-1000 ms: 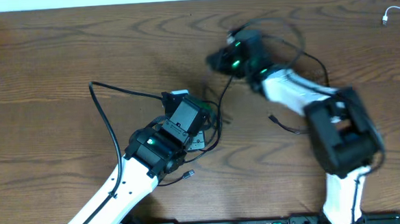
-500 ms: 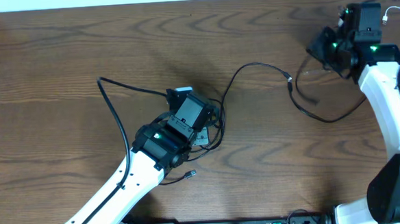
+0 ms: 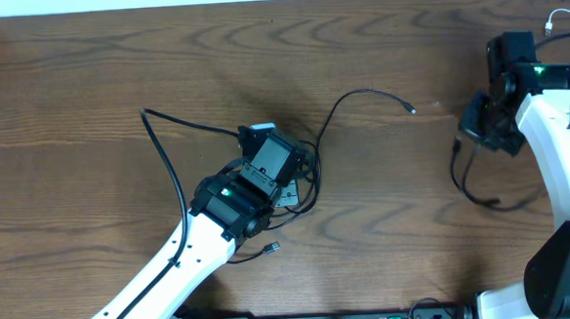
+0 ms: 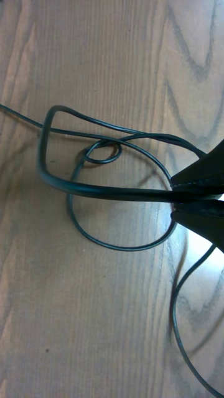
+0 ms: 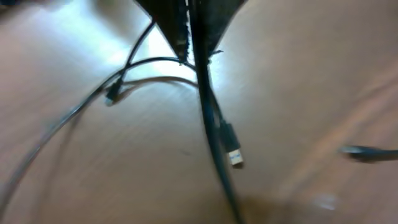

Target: Untangle cables

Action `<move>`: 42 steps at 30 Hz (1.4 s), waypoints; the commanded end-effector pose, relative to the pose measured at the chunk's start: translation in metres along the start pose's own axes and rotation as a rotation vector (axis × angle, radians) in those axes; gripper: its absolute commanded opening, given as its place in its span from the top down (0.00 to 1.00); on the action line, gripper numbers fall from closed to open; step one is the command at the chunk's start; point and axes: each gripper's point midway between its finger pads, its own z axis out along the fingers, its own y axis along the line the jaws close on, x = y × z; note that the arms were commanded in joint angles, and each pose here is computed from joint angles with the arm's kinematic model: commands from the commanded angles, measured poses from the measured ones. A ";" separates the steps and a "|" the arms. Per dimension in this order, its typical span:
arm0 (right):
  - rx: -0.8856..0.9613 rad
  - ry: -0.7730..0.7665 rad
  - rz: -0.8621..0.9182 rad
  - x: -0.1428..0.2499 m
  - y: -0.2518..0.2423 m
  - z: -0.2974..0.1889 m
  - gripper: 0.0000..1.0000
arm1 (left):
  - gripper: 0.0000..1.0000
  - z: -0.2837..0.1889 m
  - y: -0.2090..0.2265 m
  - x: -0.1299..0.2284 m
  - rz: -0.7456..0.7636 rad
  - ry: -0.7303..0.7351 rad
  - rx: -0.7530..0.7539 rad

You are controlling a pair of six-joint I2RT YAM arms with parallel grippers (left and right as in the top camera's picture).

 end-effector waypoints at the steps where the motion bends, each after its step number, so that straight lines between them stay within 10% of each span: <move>1: 0.194 -0.106 0.111 -0.011 -0.041 -0.011 0.90 | 0.92 0.002 0.005 -0.001 -0.037 -0.009 -0.026; 8: 0.255 -0.114 0.176 -0.014 -0.061 -0.012 0.68 | 0.92 0.002 0.005 -0.001 -0.041 -0.008 -0.026; 12: 0.265 -0.093 0.189 -0.012 -0.067 -0.012 0.23 | 0.92 0.002 0.005 -0.001 -0.041 -0.008 -0.026; 16: 0.263 -0.059 0.193 -0.006 -0.070 -0.011 0.02 | 0.92 0.002 0.005 -0.001 -0.041 -0.009 -0.026; 23: 0.258 0.028 0.079 0.011 -0.072 -0.015 0.01 | 0.92 0.002 0.005 -0.001 -0.040 -0.009 -0.026; 30: -0.120 0.190 -0.297 0.049 -0.008 0.021 0.01 | 0.92 0.002 0.005 -0.001 -0.040 -0.009 -0.026; 42: -0.148 0.104 -0.301 0.066 -0.007 0.095 0.01 | 0.92 0.002 0.003 -0.004 -0.044 -0.019 -0.017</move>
